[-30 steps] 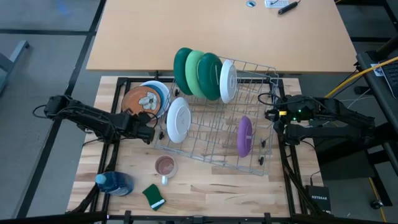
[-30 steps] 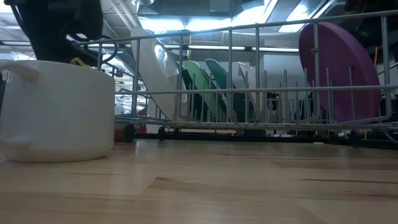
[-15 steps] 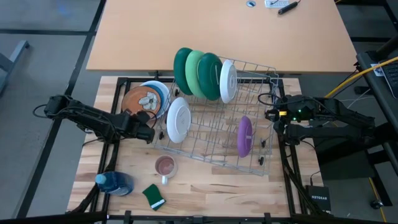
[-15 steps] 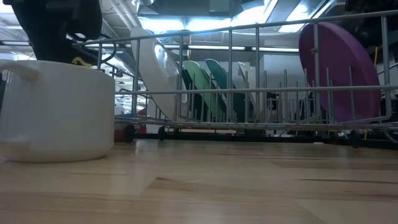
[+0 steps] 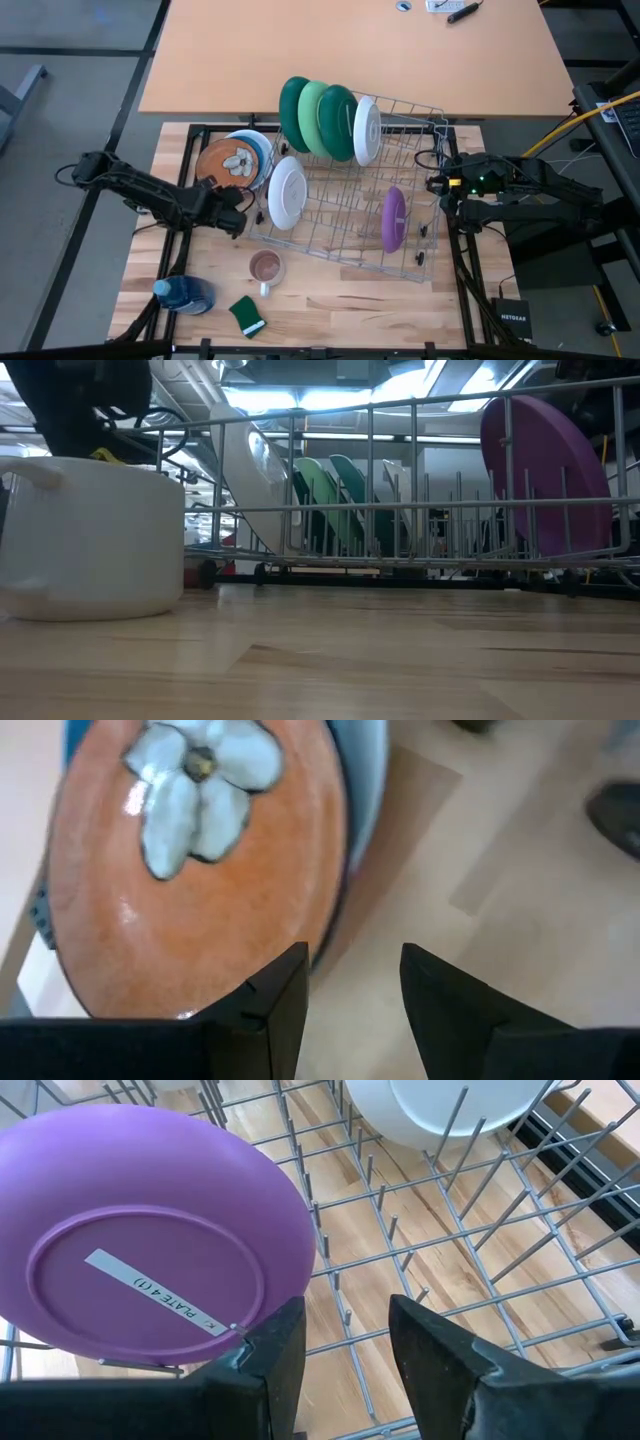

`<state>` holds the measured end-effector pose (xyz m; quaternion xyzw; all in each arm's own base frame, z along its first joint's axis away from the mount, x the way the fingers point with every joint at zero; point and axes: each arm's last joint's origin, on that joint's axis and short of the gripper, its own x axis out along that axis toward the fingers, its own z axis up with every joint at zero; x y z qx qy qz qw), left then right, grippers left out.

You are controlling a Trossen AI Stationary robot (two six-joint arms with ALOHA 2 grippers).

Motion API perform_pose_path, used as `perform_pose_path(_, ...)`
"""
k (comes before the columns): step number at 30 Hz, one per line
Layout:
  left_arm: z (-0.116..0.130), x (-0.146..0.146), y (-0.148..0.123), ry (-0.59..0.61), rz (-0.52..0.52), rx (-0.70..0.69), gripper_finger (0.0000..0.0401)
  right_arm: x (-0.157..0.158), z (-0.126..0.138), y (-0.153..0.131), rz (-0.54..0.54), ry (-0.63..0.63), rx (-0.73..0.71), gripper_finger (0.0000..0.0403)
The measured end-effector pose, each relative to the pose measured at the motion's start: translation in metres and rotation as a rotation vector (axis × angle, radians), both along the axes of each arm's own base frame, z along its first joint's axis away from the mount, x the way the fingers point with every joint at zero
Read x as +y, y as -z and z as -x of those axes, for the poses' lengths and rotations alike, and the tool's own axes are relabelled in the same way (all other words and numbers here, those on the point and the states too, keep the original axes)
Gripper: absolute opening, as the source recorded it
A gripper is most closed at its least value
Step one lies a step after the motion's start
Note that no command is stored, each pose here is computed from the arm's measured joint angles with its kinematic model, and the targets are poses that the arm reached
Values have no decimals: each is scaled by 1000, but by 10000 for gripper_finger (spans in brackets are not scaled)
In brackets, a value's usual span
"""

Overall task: Sort dishes
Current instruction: Put the orange plate into the dishwasher rack

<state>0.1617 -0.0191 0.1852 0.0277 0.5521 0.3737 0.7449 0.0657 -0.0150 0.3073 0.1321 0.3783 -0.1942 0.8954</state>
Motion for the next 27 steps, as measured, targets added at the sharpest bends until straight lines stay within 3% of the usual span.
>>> perform_pose_path(6,6,-7,2,53,-13,46,148,0,0,0,5,-4,2,152)
perform_pose_path(14,14,-4,34,29,-19,-22,148,0,0,0,19,-18,6,152)
perform_pose_path(27,3,-5,20,35,-67,-82,148,0,-2,-2,24,-18,-26,152)
